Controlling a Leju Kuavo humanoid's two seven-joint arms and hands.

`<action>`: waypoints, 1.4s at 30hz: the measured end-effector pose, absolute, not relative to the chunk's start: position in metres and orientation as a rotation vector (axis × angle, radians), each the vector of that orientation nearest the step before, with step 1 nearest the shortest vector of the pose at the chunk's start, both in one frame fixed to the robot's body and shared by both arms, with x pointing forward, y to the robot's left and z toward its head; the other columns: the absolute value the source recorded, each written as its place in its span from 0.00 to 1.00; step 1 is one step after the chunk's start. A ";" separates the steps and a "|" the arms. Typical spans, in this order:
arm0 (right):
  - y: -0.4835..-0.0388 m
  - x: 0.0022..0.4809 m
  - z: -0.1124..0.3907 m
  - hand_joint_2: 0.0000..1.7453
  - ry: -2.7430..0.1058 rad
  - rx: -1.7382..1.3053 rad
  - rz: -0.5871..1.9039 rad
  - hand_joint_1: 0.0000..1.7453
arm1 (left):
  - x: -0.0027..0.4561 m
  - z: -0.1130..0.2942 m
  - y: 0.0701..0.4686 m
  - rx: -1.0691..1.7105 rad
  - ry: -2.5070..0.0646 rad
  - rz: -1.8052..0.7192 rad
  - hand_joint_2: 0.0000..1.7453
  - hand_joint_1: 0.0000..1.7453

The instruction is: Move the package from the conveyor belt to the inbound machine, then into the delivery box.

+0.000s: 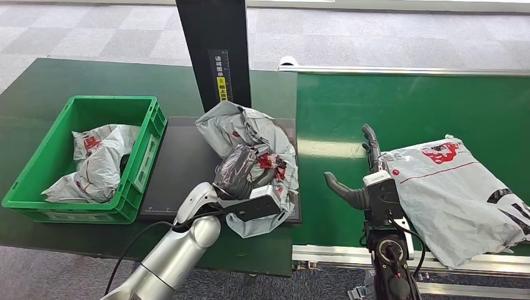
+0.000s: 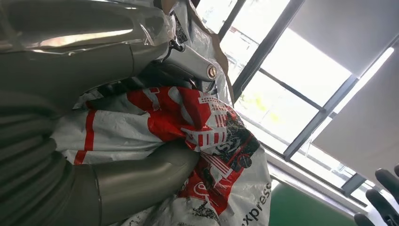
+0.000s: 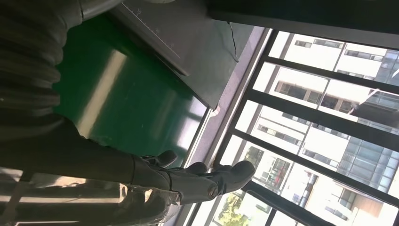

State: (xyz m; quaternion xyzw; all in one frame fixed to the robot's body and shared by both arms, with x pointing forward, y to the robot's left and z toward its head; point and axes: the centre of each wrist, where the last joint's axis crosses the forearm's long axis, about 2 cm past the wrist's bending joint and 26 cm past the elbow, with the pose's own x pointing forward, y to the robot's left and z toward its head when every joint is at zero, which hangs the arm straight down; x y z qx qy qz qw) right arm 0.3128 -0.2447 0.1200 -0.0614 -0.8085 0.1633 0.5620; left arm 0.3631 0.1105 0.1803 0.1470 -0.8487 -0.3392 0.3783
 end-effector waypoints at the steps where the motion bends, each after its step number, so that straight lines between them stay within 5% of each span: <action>1: -0.245 0.313 0.120 1.00 -1.904 -0.144 0.384 0.00 | 0.363 0.181 0.112 0.399 -2.195 -0.845 1.00 1.00; 11: -0.248 0.302 0.112 1.00 -1.902 -0.138 0.378 0.00 | 0.378 0.202 0.181 0.888 -2.347 -0.527 1.00 1.00; 25: -0.253 0.298 0.109 1.00 -1.897 -0.153 0.373 0.00 | 0.388 0.207 0.246 1.153 -2.297 -0.445 1.00 1.00; 42: -0.264 0.287 0.103 1.00 -1.883 -0.182 0.382 0.00 | 0.352 0.159 0.393 1.600 -1.804 -0.473 1.00 1.00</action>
